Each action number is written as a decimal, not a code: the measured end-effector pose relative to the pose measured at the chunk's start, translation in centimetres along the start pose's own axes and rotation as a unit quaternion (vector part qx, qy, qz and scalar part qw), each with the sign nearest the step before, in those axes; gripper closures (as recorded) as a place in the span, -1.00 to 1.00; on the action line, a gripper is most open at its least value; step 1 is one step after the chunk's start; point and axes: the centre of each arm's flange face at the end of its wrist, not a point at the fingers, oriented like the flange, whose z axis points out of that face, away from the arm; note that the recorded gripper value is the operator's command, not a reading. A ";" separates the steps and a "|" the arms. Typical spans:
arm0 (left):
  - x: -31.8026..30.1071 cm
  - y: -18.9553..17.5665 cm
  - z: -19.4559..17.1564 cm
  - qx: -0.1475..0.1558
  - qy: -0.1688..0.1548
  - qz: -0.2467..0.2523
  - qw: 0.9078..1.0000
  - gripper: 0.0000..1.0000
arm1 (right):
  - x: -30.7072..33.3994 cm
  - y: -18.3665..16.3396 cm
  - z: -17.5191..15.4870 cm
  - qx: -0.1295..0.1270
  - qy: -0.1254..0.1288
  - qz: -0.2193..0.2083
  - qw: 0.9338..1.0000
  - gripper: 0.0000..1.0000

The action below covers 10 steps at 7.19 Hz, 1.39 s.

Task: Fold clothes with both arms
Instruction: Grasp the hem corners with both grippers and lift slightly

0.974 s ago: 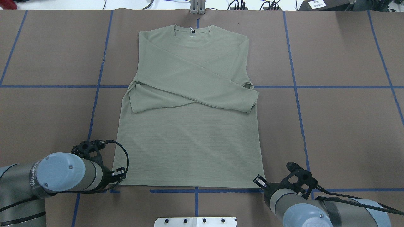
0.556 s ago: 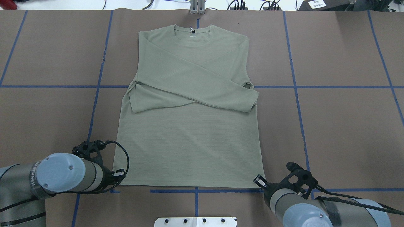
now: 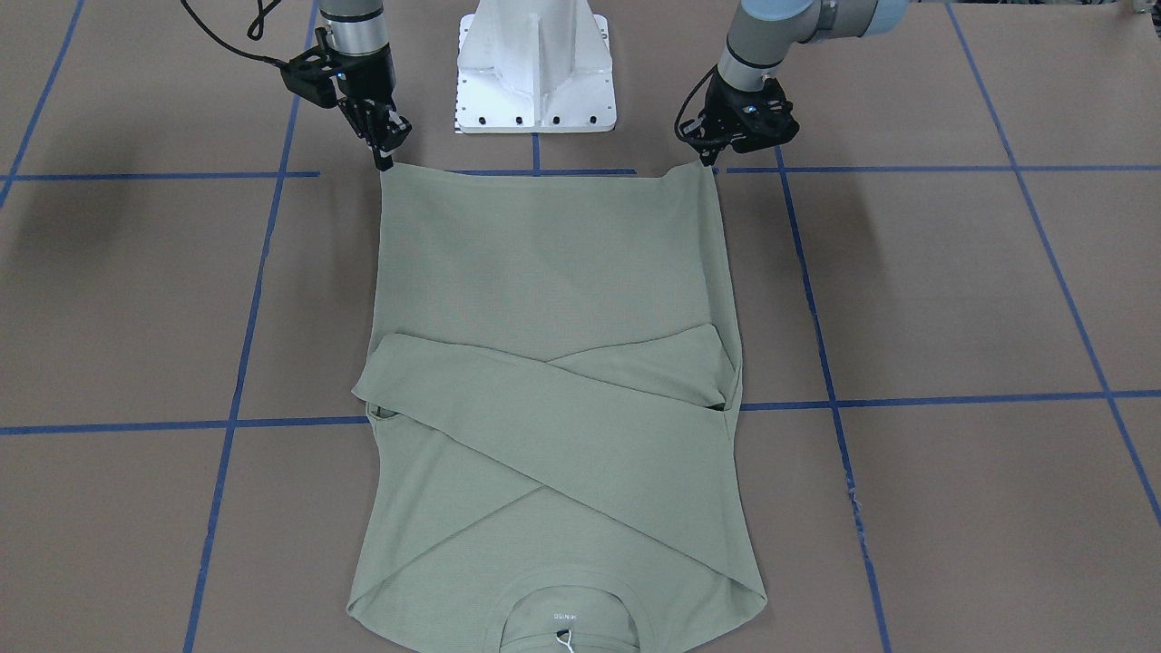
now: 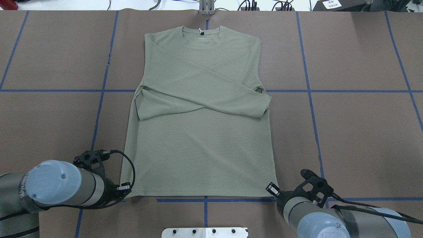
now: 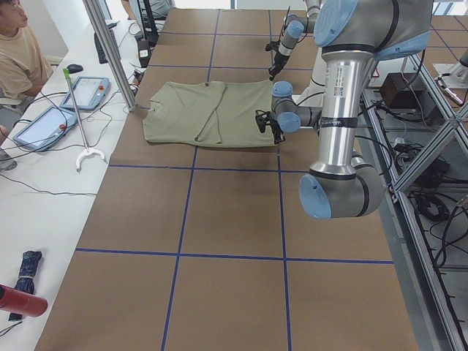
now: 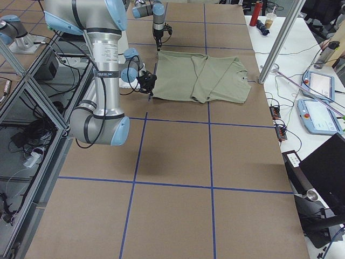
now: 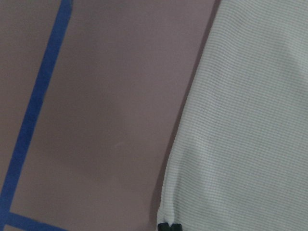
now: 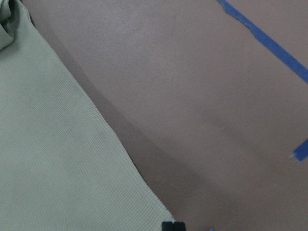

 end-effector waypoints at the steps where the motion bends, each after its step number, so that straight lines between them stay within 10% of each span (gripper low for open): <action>1: 0.2 1.1 -0.8 -0.013 0.007 -0.002 1.000 1.00 | 0.3 -0.1 -0.7 -0.003 0.000 -0.002 1.000 1.00; 6: 2.0 3.7 -6.7 -0.033 0.067 -0.005 0.997 1.00 | 3.1 -1.3 -3.9 -0.009 0.012 -0.019 1.000 1.00; 10: 3.6 -3.4 -10.5 0.041 0.109 -0.020 0.993 1.00 | -2.7 -4.5 -5.0 0.009 -0.033 -0.049 0.998 1.00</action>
